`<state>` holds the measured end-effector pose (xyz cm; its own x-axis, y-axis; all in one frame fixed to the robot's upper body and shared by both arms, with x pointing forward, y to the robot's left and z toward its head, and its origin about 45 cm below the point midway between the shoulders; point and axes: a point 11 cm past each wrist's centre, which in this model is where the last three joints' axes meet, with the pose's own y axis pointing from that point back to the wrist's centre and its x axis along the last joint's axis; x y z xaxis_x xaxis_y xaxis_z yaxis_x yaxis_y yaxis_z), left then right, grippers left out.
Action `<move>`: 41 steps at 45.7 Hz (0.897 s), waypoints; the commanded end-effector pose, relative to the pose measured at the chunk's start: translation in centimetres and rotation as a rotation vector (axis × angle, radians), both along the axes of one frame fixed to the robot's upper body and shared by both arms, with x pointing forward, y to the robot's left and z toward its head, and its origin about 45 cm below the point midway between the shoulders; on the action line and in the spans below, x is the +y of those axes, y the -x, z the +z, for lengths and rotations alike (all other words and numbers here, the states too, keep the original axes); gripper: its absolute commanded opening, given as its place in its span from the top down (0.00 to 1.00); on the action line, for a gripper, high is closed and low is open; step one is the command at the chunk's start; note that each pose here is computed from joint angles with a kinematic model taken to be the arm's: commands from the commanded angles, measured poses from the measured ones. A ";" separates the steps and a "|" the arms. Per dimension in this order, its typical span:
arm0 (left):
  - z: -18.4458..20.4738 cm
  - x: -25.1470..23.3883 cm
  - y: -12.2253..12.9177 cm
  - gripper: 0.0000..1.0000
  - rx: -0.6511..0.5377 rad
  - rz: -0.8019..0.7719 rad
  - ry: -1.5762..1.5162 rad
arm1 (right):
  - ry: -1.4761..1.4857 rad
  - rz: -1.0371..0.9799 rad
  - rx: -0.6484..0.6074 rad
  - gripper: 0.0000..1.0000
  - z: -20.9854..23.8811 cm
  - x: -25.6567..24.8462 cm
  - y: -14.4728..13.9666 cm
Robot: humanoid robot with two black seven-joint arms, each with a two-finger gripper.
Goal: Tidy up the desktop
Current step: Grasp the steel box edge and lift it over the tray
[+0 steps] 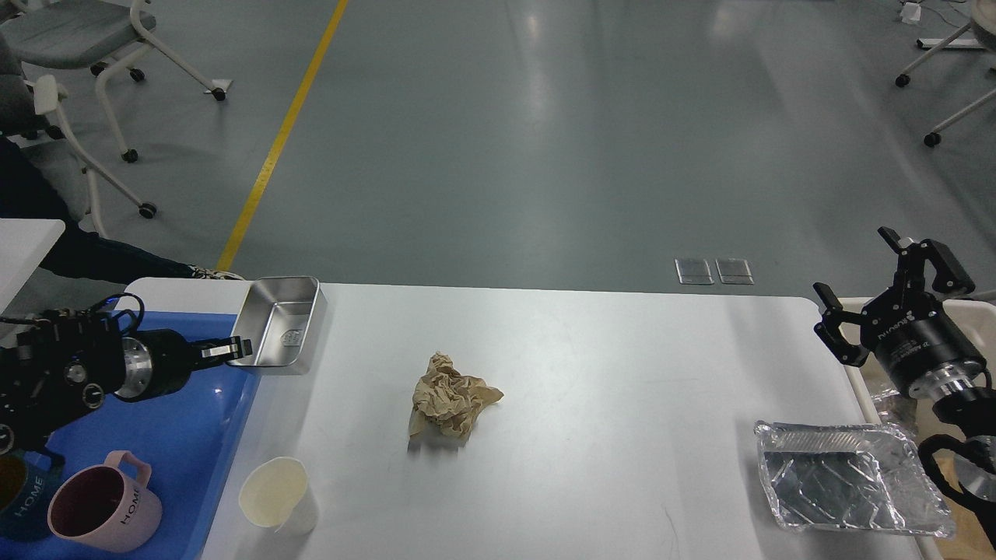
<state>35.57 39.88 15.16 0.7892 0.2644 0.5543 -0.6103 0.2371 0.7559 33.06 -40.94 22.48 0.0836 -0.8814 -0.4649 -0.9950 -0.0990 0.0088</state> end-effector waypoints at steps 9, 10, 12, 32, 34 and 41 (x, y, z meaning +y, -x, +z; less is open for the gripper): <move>6.8 5.7 3.4 1.00 -0.047 0.057 -0.033 | 0.002 0.001 -0.002 0.00 0.1 0.0 -0.1; 7.1 5.9 3.6 1.00 -0.047 0.059 -0.034 | 0.002 0.000 -0.001 0.00 0.1 0.0 -0.1; 7.6 6.5 4.1 1.00 -0.049 0.066 -0.041 | 0.004 0.001 -0.002 0.00 0.2 0.0 -0.1; 9.8 10.9 6.2 1.00 -0.056 0.152 -0.093 | 0.002 0.001 0.003 0.00 -0.1 0.0 0.0; 9.5 10.8 6.2 1.00 -0.050 0.152 -0.094 | 0.004 0.001 0.003 0.00 -0.1 0.0 0.0; 7.0 11.1 6.0 0.99 -0.016 0.166 -0.105 | 0.007 0.006 0.008 0.00 -0.2 0.1 0.0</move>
